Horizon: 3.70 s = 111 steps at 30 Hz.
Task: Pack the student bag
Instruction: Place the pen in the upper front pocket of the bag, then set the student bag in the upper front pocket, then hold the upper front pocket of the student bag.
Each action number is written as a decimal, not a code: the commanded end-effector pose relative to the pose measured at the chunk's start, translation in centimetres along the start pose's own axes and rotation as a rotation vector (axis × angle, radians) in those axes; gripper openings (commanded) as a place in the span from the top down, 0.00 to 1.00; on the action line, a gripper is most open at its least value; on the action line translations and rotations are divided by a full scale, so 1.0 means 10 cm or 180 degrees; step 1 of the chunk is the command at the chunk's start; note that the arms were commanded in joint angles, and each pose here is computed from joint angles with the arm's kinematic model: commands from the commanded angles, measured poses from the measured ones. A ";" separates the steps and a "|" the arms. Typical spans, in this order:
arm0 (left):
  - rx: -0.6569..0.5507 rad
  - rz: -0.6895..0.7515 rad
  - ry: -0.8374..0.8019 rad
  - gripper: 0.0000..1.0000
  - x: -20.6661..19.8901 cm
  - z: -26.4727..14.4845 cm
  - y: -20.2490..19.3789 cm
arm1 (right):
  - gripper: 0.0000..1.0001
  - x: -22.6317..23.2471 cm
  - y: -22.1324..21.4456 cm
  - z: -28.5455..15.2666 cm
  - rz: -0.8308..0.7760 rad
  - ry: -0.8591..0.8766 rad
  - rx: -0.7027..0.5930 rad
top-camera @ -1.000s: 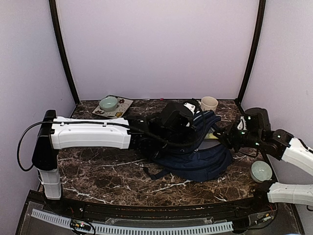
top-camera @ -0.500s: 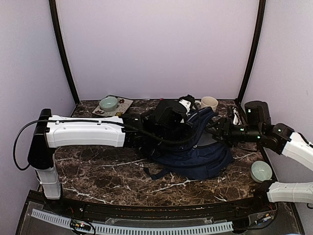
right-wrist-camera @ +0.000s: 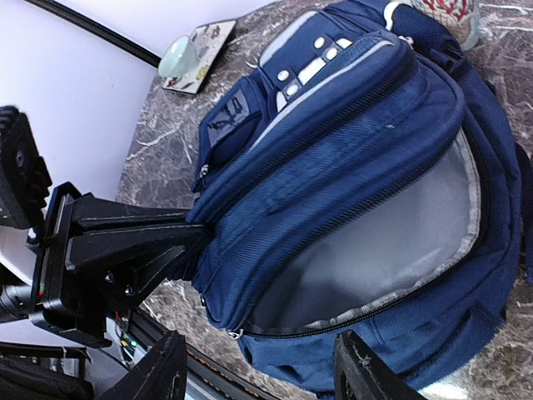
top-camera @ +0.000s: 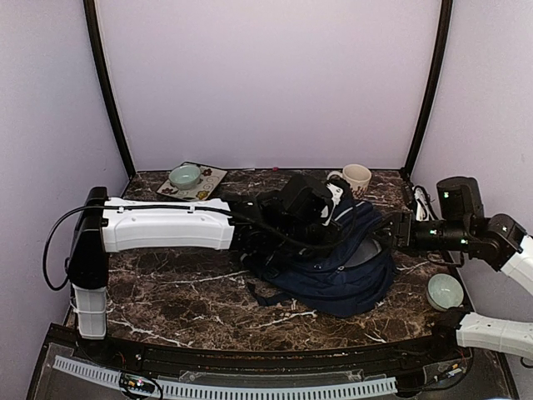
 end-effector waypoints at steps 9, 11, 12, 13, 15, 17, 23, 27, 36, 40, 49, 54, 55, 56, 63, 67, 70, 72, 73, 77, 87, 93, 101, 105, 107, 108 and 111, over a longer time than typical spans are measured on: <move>0.0707 0.0273 -0.0342 0.77 -0.17 0.22 -0.22 | 0.40 -0.09 -0.20 -0.16 0.0003 -0.0210 0.0171; 0.0693 0.0321 -0.0316 0.72 -0.16 0.18 -0.17 | 0.41 -0.07 -0.25 -0.15 0.0048 -0.0160 0.0254; 0.0702 0.0352 -0.0253 0.70 -0.12 0.16 -0.15 | 0.41 -0.03 -0.28 -0.13 0.0077 -0.0104 0.0303; 0.0706 0.0383 -0.0210 0.67 -0.09 0.14 -0.13 | 0.41 -0.01 -0.30 -0.11 0.0114 -0.0067 0.0354; 0.0729 0.0437 -0.0144 0.64 -0.01 0.09 -0.09 | 0.41 0.04 -0.33 -0.07 0.0167 -0.0041 0.0428; 0.0759 0.0517 -0.0150 0.61 0.03 0.03 -0.07 | 0.41 0.09 -0.34 -0.04 0.0182 -0.0075 0.0453; 0.0838 0.1008 -0.0022 0.53 0.26 -0.22 -0.15 | 0.41 0.12 -0.45 0.04 0.0358 -0.0451 0.0591; 0.0786 0.0866 -0.0063 0.50 0.42 -0.51 -0.18 | 0.43 0.20 -0.52 0.09 0.0667 -0.0664 0.0656; 0.0815 0.0438 -0.0252 0.49 0.67 -1.02 -0.66 | 0.45 0.78 -0.68 0.52 -0.0205 -0.1098 0.1367; 0.0692 0.0563 -0.0594 0.45 0.59 -1.14 -0.77 | 0.47 0.81 -0.60 0.60 -0.0368 -0.1549 0.1465; 0.0136 0.1432 -0.0829 0.38 0.41 -0.92 -0.83 | 0.47 0.50 -0.39 0.29 0.0553 -0.1714 0.0949; -0.0053 0.2048 -0.1105 0.40 0.25 -0.75 -0.91 | 0.47 0.37 -0.32 -0.01 0.0869 -0.1530 0.0709; -0.0039 0.2176 -0.1190 0.41 0.21 -0.70 -0.96 | 0.47 0.36 -0.30 -0.07 0.0917 -0.1504 0.0662; -0.0003 0.2290 -0.1271 0.41 0.18 -0.65 -1.01 | 0.46 0.34 -0.29 -0.13 0.0969 -0.1502 0.0622; 0.0111 0.2492 -0.1504 0.44 -0.01 -0.32 -1.09 | 0.46 0.27 -0.12 -0.46 0.1101 -0.1464 0.0360; 0.0050 0.2590 -0.1366 0.47 -0.08 -0.15 -1.08 | 0.46 0.24 -0.15 -0.51 0.1118 -0.1453 0.0371; 0.0009 0.2560 -0.1321 0.51 -0.11 -0.05 -1.03 | 0.46 0.21 -0.18 -0.53 0.1148 -0.1442 0.0397; 0.0019 0.2588 -0.1289 0.53 -0.12 0.00 -1.05 | 0.46 0.20 -0.19 -0.56 0.1177 -0.1414 0.0385; 0.0018 0.2614 -0.1279 0.53 -0.12 0.02 -1.07 | 0.46 0.20 -0.20 -0.57 0.1185 -0.1410 0.0377; 0.0056 0.2740 -0.1269 0.55 -0.12 0.05 -1.15 | 0.46 0.16 -0.19 -0.61 0.1249 -0.1383 0.0307; 0.0059 0.3025 -0.0629 0.61 -0.01 0.28 -1.17 | 0.45 0.13 -0.24 -0.62 0.1402 -0.1275 0.0242; -0.0180 0.2894 -0.0189 0.91 0.04 0.28 -0.89 | 0.46 0.16 -0.29 -0.53 0.1425 -0.1228 0.0310; -0.0476 0.2319 -0.0391 1.00 -0.13 -0.01 -0.33 | 0.45 0.15 -0.33 -0.40 0.1268 -0.1321 0.0387; -0.0453 0.1877 -0.0629 1.00 -0.11 -0.10 -0.14 | 0.46 0.15 -0.33 -0.30 0.1188 -0.1325 0.0358; -0.0449 0.1698 -0.0725 1.00 -0.08 -0.13 -0.08 | 0.46 0.10 -0.38 -0.22 0.1105 -0.1348 0.0367; -0.0441 0.1643 -0.0771 1.00 -0.08 -0.15 -0.07 | 0.46 0.08 -0.41 -0.19 0.1069 -0.1368 0.0371; -0.0398 0.1678 -0.0811 1.00 -0.07 -0.14 -0.09 | 0.47 0.01 -0.48 -0.09 0.0979 -0.1409 0.0373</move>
Point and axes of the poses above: each gripper's point midway between its finger pads, its own z axis out along the fingers, its own x axis along the line the jaws close on, y = z × x, the point moved 1 cm from there along -z, back along the fingers, and after that the axes turned 11 degrees about -z, right-handed, at the moved point
